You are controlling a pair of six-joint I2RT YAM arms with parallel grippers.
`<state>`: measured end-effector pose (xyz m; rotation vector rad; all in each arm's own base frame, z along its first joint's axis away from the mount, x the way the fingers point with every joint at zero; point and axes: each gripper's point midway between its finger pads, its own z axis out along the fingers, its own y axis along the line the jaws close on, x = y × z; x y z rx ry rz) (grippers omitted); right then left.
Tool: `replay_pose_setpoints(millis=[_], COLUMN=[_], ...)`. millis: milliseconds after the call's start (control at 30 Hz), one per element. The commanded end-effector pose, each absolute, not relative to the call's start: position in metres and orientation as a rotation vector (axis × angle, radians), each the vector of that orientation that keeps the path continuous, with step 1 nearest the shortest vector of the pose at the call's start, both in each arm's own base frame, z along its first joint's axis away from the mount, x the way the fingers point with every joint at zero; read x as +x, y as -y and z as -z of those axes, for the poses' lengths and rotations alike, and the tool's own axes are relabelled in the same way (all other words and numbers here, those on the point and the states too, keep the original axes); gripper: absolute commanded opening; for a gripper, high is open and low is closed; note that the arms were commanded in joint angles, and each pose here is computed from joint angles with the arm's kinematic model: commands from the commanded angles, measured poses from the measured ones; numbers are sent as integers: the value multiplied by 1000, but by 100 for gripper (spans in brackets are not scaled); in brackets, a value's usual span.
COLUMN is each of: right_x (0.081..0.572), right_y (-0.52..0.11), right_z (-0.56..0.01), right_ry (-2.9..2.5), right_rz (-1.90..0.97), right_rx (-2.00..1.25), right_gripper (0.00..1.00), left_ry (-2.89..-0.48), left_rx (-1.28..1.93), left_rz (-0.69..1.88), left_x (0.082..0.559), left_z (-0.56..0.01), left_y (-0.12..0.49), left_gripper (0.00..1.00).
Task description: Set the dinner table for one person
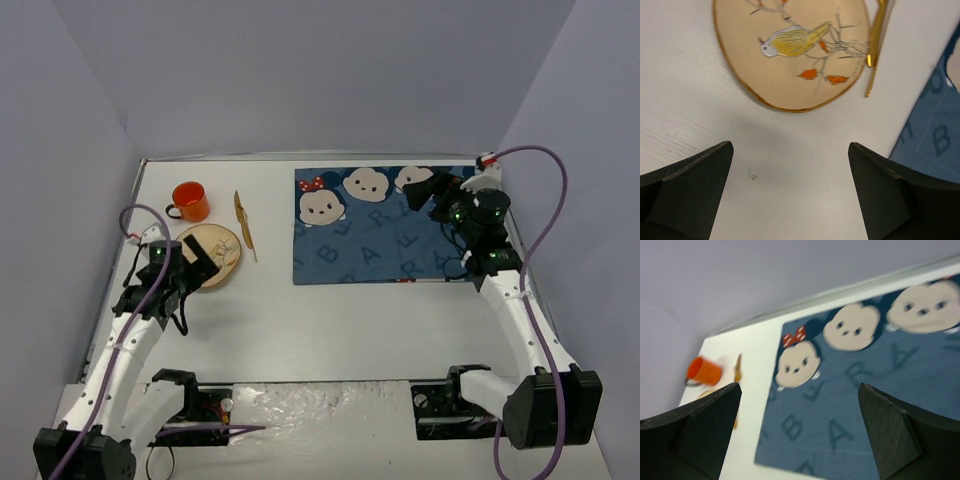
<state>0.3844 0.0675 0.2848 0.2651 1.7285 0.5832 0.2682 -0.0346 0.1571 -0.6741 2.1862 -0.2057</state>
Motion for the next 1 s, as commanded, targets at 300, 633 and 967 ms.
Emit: replay_pose_setpoints(millis=[300,633,967], right_x=[324,306,306], right_y=[-185,-209,-209], right_z=[-226,-212,-211], right_ry=[-1769,-1778,-1771], right_rz=[-1071,-1084,-1059], right_rx=[-64,-201,-225], right_gripper=[100,100,100], left_ry=[-1927,-1821,-1866], left_rx=[-1198,-1181,-1217], left_rz=[328,454,439], left_x=[257,293,303], left_z=[-94,-78,-50], left_y=[-31,-31,-33], left_gripper=[96,79,65])
